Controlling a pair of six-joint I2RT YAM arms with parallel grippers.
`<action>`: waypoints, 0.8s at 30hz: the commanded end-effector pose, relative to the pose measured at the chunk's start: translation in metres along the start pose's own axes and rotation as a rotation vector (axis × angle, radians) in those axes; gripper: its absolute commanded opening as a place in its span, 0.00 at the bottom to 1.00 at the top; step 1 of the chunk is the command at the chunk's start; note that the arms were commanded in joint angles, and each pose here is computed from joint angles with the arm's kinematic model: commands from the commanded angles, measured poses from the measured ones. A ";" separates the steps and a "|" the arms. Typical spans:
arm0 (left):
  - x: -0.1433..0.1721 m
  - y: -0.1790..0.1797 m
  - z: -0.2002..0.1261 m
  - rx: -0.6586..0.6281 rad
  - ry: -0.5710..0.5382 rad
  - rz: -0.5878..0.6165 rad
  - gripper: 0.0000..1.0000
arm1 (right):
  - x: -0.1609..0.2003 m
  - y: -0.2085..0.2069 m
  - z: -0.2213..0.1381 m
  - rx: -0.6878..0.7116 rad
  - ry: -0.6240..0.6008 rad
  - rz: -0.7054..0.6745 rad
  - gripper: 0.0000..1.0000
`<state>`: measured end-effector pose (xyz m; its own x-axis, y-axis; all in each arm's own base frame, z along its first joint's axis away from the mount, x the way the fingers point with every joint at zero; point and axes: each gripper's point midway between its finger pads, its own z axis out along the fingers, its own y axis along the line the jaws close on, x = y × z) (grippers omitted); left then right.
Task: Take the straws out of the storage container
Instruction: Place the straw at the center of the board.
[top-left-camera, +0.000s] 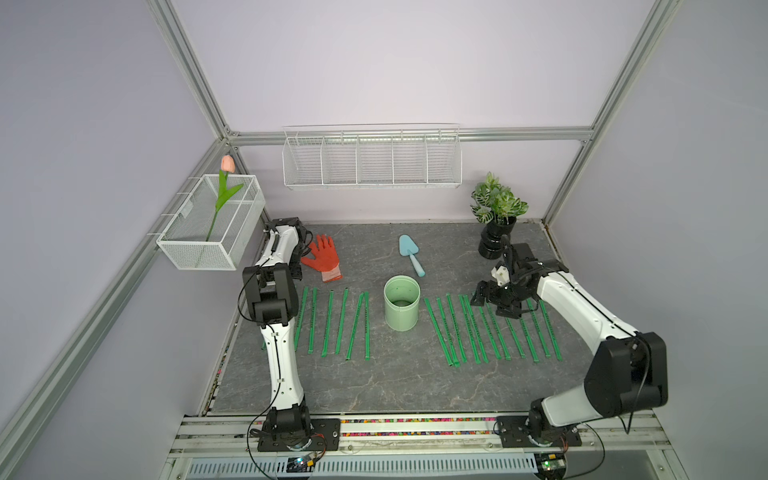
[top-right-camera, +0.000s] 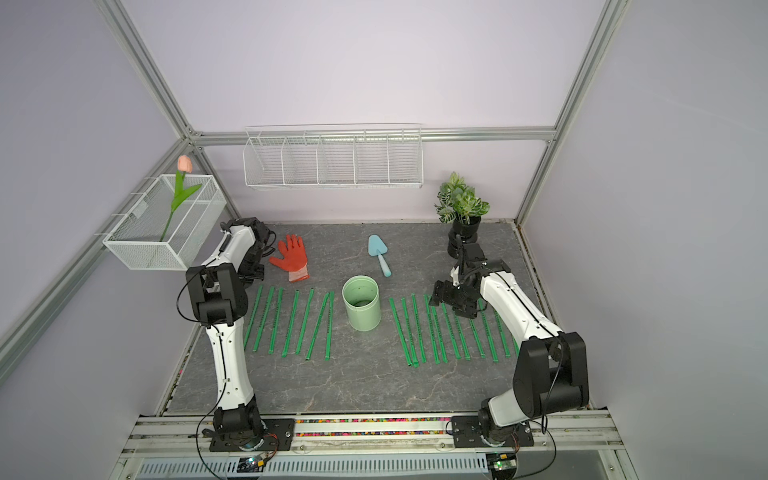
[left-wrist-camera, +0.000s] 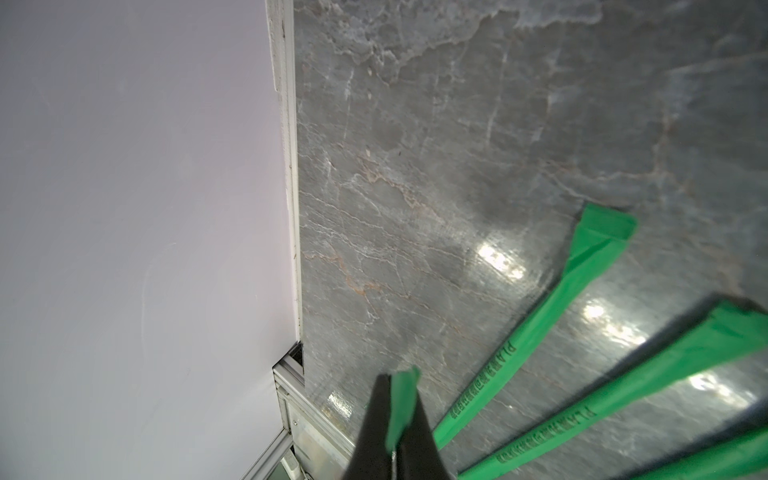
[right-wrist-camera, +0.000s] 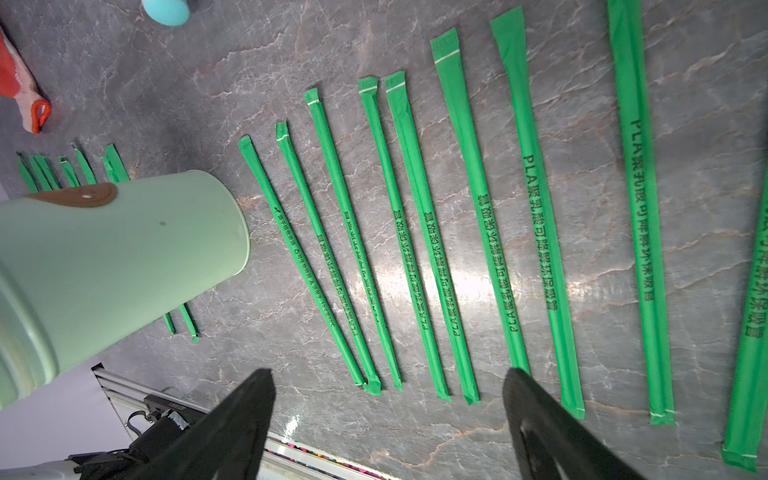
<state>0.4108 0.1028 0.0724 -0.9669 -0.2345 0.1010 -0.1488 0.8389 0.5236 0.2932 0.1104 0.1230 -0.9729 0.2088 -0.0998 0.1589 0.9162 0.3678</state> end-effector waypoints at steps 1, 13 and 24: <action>-0.005 0.000 0.003 0.005 0.003 0.002 0.06 | -0.002 -0.001 0.002 0.016 -0.004 0.012 0.89; -0.009 -0.003 0.010 0.007 0.008 0.004 0.09 | -0.002 -0.001 0.002 0.019 -0.001 0.020 0.89; -0.009 -0.004 0.016 0.006 0.016 0.007 0.12 | 0.002 0.006 0.005 0.020 0.010 -0.002 0.89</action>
<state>0.4130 0.1065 0.0637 -0.9653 -0.2357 0.1123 -0.1442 0.8400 0.5231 0.2900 0.1176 0.1215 -0.9765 0.1922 -0.0976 0.1462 0.9232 0.3553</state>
